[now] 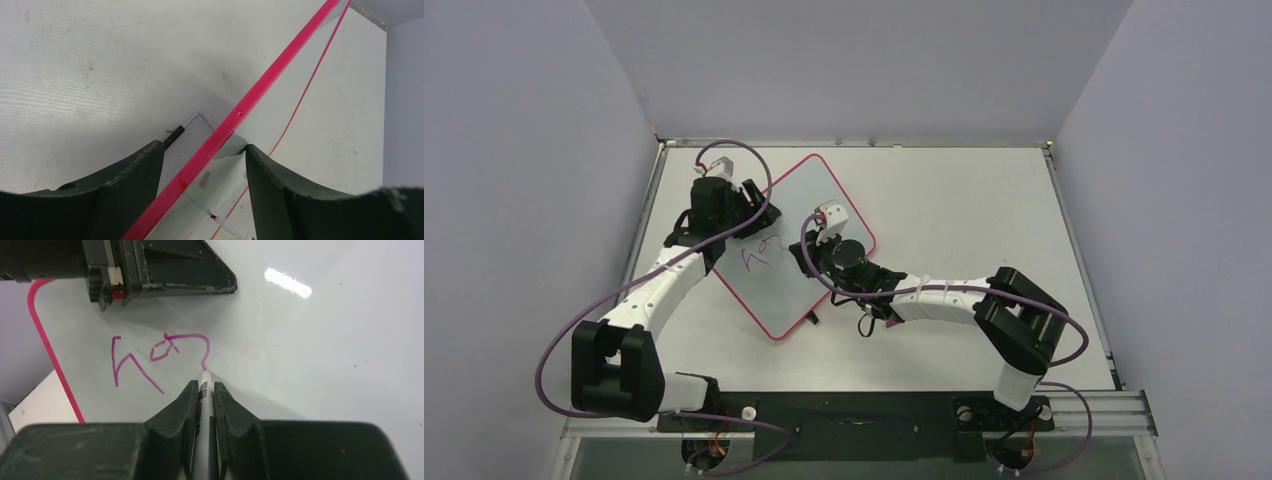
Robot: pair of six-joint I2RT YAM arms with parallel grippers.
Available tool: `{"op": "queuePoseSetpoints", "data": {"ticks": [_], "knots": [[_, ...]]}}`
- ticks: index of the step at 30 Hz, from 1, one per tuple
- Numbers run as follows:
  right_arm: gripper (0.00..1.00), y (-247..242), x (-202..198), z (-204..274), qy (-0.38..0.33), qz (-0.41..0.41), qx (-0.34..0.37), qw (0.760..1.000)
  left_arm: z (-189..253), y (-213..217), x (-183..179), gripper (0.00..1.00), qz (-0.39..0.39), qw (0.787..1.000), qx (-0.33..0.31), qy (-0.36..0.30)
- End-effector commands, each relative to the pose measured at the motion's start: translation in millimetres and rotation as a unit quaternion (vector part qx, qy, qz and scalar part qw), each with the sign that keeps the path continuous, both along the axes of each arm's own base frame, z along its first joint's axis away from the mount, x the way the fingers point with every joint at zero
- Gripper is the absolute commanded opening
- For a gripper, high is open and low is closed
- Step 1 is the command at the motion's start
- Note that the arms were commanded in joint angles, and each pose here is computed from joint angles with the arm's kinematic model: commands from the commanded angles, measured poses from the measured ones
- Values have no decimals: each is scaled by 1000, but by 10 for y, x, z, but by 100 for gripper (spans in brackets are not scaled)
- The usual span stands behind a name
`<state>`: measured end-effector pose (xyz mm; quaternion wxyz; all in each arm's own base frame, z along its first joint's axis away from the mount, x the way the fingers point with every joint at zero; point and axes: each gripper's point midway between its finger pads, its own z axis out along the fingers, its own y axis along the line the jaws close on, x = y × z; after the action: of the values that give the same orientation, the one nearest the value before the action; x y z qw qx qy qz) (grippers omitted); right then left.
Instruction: Write a sentence on the whiteboard
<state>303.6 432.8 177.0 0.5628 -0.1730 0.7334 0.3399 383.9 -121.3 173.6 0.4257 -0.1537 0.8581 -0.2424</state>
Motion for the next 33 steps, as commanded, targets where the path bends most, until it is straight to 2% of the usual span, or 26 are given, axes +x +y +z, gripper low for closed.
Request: {"op": "queuePoseSetpoints", "data": {"ticks": [1,7,14,25,33], "knots": [[0,-100,-111,225,-13,1,3,1000,382,-49,121,47,-18,998,8,-62],[0,-191,-94,538,-38,-10,18,999,404,-47,116,47,-18,998,7,-64],[0,-99,107,662,-43,-20,17,999,415,-57,100,47,-21,998,6,-65],[0,53,383,495,-25,-34,-1,999,451,-52,78,47,-22,997,6,-70],[0,51,435,276,-10,-36,-17,999,463,-56,81,47,-24,997,3,-71]]}}
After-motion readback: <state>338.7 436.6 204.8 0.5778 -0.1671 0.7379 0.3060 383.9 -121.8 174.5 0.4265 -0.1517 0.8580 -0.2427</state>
